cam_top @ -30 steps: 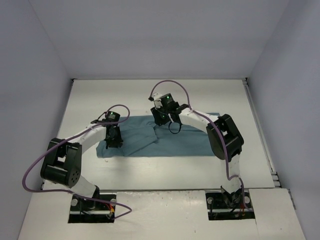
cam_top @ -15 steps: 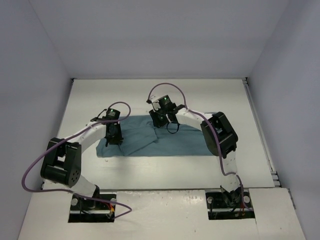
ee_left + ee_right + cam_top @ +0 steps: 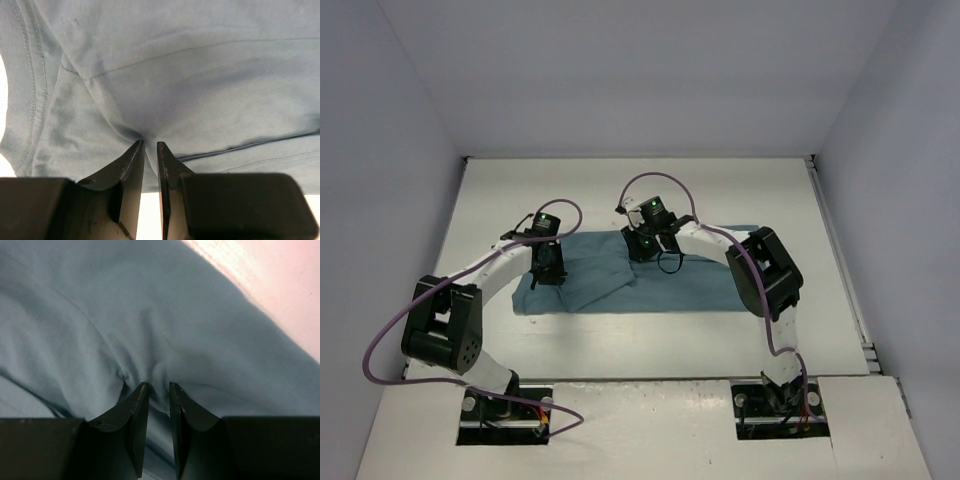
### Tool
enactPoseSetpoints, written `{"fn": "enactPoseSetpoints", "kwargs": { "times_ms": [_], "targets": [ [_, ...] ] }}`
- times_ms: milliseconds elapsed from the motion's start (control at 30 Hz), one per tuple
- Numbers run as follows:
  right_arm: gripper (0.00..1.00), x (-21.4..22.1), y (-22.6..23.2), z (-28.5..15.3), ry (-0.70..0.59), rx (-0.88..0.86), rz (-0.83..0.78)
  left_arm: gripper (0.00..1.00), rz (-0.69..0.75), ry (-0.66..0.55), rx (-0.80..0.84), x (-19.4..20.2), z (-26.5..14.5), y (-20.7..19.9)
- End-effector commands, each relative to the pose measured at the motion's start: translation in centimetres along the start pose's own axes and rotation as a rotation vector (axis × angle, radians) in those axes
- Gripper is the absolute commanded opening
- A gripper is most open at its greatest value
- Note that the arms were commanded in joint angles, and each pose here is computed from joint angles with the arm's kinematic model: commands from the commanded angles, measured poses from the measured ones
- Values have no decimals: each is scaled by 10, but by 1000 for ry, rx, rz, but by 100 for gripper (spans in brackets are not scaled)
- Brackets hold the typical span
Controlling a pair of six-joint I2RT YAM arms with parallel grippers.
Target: Fold and stack the t-shirts
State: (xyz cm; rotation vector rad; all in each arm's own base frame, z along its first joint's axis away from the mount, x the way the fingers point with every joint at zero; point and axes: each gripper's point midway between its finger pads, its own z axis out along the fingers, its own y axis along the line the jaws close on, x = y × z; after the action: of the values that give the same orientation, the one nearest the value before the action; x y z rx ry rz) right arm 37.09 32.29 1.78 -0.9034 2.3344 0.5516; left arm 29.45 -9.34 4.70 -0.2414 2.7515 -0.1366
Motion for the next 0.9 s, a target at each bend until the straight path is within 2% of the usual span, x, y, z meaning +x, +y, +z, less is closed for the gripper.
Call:
{"fn": "enactPoseSetpoints", "kwargs": {
  "times_ms": [0, 400, 667, 867],
  "targets": [
    [20, -20, 16, -27, -64, -24, -3, 14, 10, -53, 9, -22, -10, -4],
    [20, -32, 19, -62, -123, 12, -7, 14, 52, -105, 29, -39, -29, -10],
    [20, -30, -25, -97, -166, 147, 57, 17, 147, -194, 120, -72, -67, -35],
    [19, -3, -73, -103, -131, 303, 175, 21, 218, -180, 135, -85, -54, -64]
  ]
}}
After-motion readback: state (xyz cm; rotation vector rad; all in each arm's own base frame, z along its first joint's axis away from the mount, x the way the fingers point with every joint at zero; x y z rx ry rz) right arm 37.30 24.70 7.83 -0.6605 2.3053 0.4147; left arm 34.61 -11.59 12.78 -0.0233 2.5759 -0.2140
